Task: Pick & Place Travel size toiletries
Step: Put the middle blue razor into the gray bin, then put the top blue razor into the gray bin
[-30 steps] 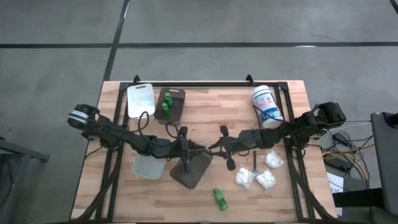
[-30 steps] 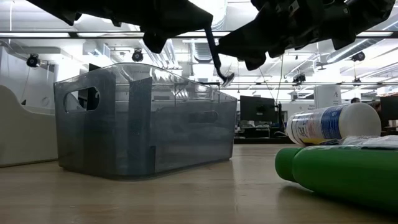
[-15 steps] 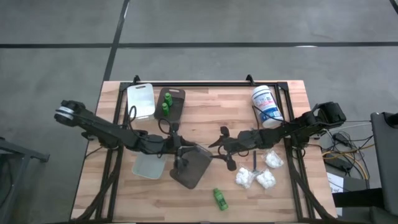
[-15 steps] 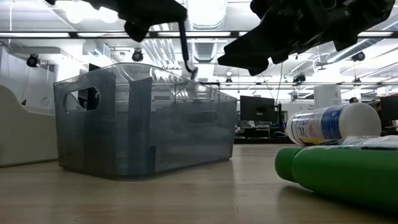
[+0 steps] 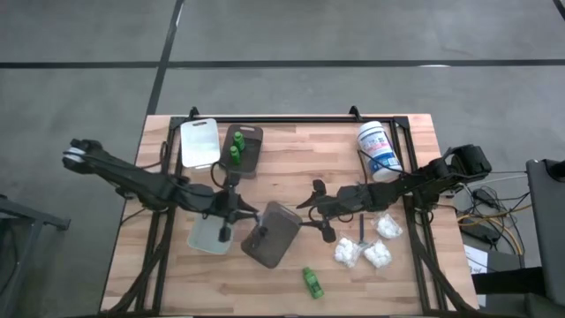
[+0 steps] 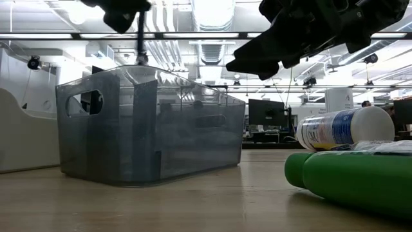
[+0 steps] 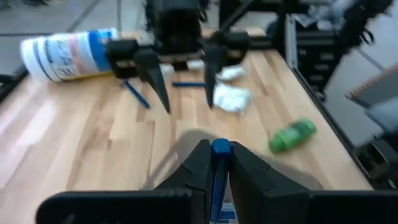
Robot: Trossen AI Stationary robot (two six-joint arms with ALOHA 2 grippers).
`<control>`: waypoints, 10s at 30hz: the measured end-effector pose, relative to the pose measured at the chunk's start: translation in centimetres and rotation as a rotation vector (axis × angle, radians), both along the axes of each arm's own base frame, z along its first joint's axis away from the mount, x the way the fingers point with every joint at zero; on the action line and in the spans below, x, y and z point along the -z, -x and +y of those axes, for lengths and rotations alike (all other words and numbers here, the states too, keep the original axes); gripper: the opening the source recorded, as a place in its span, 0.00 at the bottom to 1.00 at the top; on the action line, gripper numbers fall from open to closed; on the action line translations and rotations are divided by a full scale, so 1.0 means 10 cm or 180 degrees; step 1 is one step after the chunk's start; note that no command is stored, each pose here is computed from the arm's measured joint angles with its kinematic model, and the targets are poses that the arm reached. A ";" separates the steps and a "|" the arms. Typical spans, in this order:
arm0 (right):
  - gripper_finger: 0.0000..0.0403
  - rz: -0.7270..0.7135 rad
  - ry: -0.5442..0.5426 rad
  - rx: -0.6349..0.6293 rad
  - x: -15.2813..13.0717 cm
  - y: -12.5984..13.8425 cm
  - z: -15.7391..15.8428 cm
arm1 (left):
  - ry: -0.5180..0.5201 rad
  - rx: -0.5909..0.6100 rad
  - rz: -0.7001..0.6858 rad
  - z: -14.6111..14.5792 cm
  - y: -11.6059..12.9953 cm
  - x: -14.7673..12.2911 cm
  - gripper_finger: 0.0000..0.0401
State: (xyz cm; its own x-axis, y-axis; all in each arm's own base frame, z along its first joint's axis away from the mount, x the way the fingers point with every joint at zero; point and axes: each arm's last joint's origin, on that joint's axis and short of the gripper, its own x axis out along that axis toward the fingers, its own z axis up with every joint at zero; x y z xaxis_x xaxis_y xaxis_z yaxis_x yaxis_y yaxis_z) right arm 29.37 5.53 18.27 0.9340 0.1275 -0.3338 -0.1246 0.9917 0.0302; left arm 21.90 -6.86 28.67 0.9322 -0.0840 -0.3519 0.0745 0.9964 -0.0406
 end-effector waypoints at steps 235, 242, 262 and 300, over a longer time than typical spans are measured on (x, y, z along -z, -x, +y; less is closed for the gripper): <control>0.07 -0.1759 0.0192 -0.0542 -0.54 -0.03 -0.30 | -0.0705 -0.0806 -0.1162 -0.16 -0.99 0.49 0.32; 0.07 -0.1873 0.0280 -0.0622 -0.56 -0.03 -0.22 | -0.0624 -0.0827 -0.1197 -0.16 -1.02 0.46 0.32; 0.07 -0.2028 0.0275 -0.0628 -0.62 -0.01 -0.21 | -0.0499 -0.0839 -0.1183 -0.16 -1.02 0.48 0.16; 0.51 -0.0219 -0.0094 -0.0601 -0.50 0.31 -0.25 | -0.0103 -0.0272 -0.0204 -0.09 -0.42 0.14 0.08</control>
